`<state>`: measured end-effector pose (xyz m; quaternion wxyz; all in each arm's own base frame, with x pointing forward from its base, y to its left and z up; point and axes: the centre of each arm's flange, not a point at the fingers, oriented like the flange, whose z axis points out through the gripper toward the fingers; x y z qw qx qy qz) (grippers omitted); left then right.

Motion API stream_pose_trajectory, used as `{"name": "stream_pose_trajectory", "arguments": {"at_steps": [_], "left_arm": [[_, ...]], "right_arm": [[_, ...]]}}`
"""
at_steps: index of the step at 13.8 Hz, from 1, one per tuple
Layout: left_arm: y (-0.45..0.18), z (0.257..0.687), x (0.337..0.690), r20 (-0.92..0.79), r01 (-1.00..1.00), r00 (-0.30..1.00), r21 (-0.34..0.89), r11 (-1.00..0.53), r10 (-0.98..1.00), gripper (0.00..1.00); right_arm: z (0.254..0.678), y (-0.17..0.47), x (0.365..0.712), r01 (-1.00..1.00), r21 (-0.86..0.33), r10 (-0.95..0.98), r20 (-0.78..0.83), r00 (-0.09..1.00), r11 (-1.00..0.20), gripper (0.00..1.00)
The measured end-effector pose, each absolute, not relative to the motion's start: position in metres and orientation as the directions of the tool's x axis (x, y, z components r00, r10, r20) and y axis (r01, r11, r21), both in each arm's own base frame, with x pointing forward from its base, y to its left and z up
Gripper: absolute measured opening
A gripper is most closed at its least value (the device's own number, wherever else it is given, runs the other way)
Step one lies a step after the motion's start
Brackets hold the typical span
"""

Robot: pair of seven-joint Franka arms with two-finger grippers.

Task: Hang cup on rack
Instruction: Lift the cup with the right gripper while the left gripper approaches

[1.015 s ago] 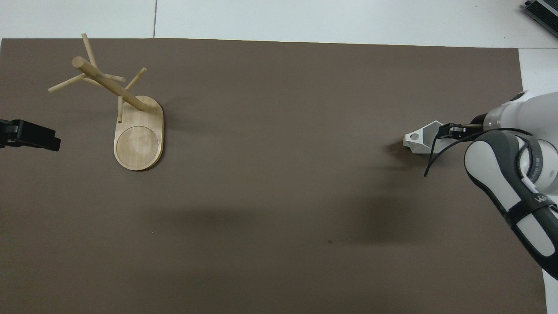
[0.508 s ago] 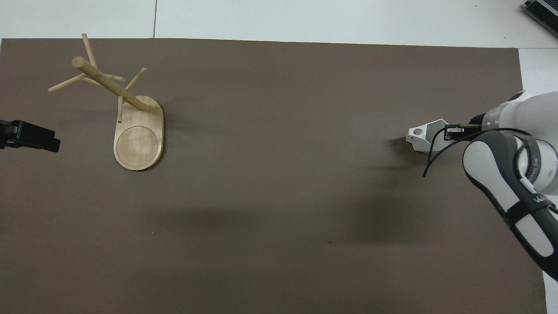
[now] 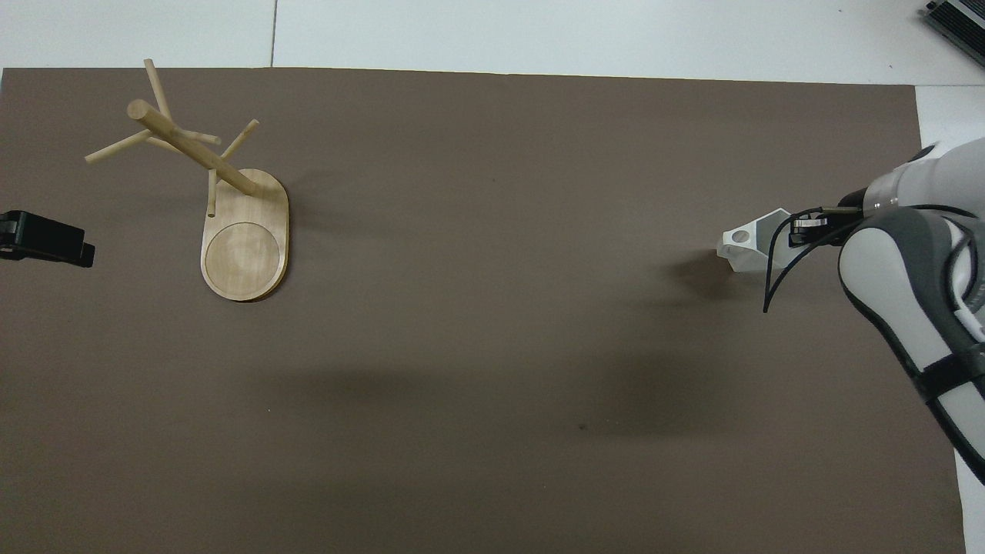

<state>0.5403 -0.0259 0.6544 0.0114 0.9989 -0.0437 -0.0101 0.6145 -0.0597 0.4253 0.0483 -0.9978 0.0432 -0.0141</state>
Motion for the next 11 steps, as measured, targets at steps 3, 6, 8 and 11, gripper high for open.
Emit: {"name": "stream_pose_trajectory", "arguments": {"at_steps": [3, 6, 8, 11], "left_arm": [[-0.029, 0.651, 0.541, -0.025, -0.016, 1.0, 0.022, -1.0, -0.016, 1.0], [-0.032, 0.649, 0.542, -0.014, 0.042, 0.999, 0.023, -0.999, 0.041, 1.0], [-0.035, 0.648, 0.544, -0.004, 0.089, 0.996, 0.031, -0.996, 0.089, 1.0], [-0.044, 0.648, 0.545, -0.008, 0.182, 0.983, 0.088, -0.979, 0.182, 1.0]], "right_arm": [[0.503, -0.031, 0.617, -0.063, -0.187, -0.077, 0.071, 0.994, -0.98, 0.04], [0.562, -0.004, 0.602, -0.055, -0.337, -0.101, 0.119, 0.988, -0.94, 0.04], [0.587, 0.01, 0.593, -0.062, -0.475, -0.138, 0.127, 0.982, -0.878, 0.04], [0.597, 0.027, 0.591, -0.063, -0.614, -0.163, 0.109, 0.981, -0.787, 0.04]]}}
